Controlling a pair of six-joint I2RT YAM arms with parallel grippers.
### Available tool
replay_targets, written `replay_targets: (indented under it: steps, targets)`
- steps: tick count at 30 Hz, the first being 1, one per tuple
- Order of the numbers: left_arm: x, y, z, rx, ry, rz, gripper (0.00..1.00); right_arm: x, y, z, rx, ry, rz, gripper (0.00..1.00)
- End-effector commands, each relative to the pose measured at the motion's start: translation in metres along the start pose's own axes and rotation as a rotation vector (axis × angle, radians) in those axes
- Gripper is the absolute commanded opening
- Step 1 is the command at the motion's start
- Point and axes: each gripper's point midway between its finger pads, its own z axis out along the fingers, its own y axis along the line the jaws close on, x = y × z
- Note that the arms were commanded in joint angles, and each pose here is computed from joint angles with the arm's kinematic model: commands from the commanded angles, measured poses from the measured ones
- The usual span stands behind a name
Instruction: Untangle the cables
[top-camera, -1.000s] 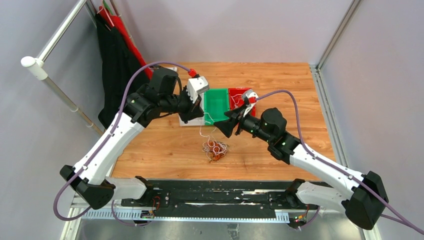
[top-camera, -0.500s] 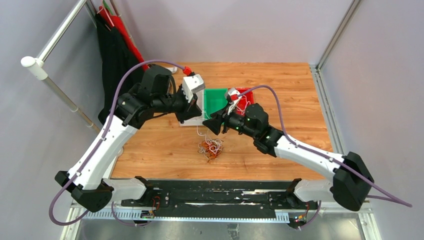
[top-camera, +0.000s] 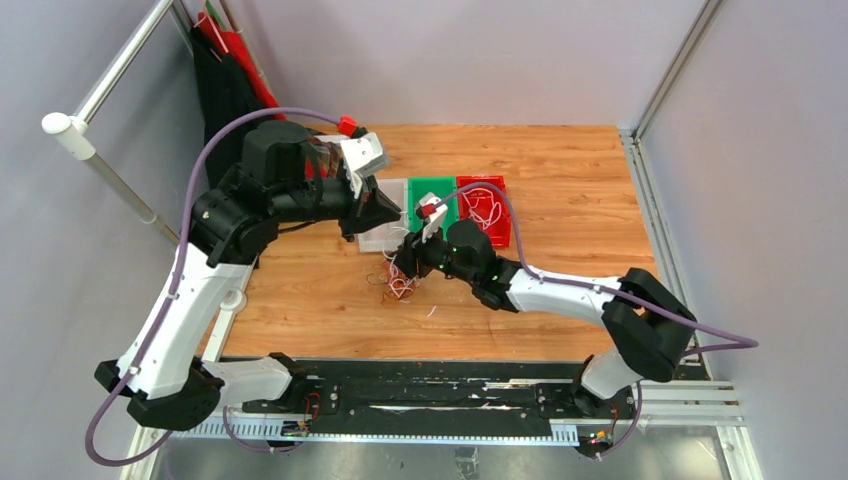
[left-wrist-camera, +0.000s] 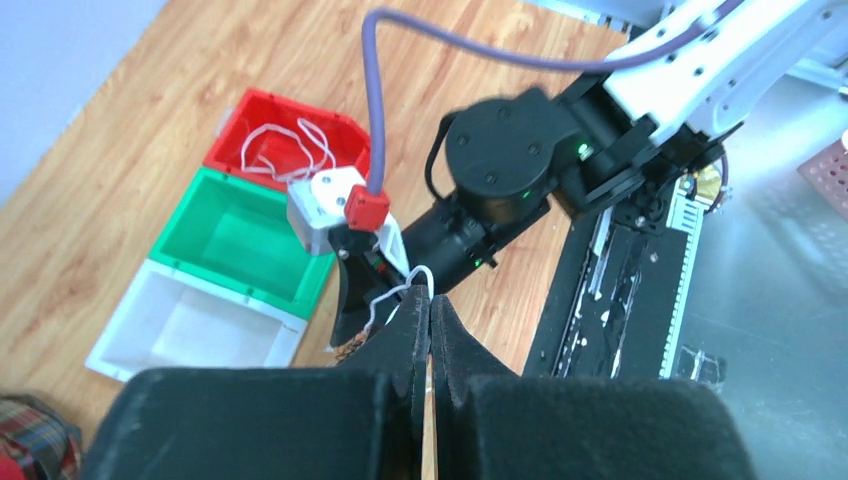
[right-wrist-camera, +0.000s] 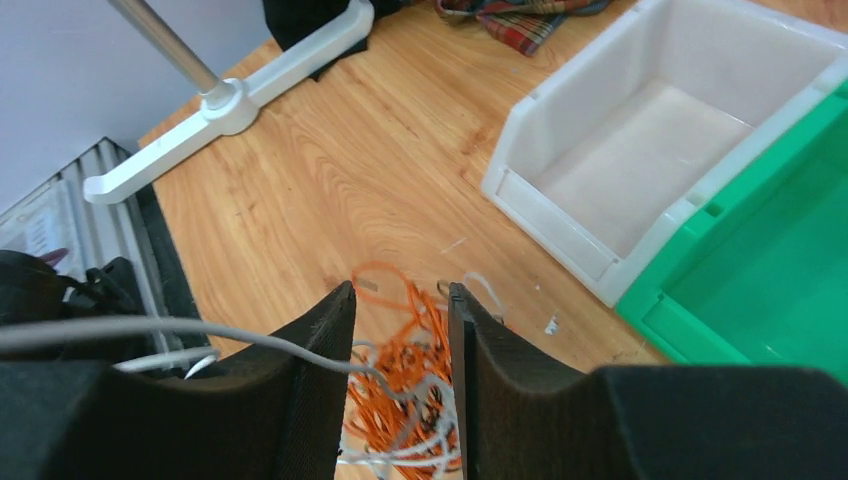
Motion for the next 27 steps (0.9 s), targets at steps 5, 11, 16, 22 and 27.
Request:
replay_targets:
  steps: [5,11,16,22,27]
  targets:
    - [-0.07,-0.031,-0.048,0.03,-0.203,0.096,0.01,0.046,-0.021,0.006,0.078,0.024,0.039,0.39]
    - [-0.111,-0.036,-0.079,-0.027,-0.316,0.162,0.01,0.088,-0.037,-0.004,0.136,0.085,0.069,0.39]
    - [-0.154,-0.029,-0.114,-0.155,-0.437,0.244,0.01,0.127,-0.05,-0.023,0.192,0.134,0.092,0.4]
    - [-0.202,-0.015,-0.161,-0.369,-0.619,0.397,0.01,0.153,-0.062,-0.043,0.263,0.172,0.087,0.39]
    - [-0.198,-0.01,-0.157,-0.383,-0.627,0.398,0.0,0.121,-0.054,-0.05,0.25,0.116,0.058,0.44]
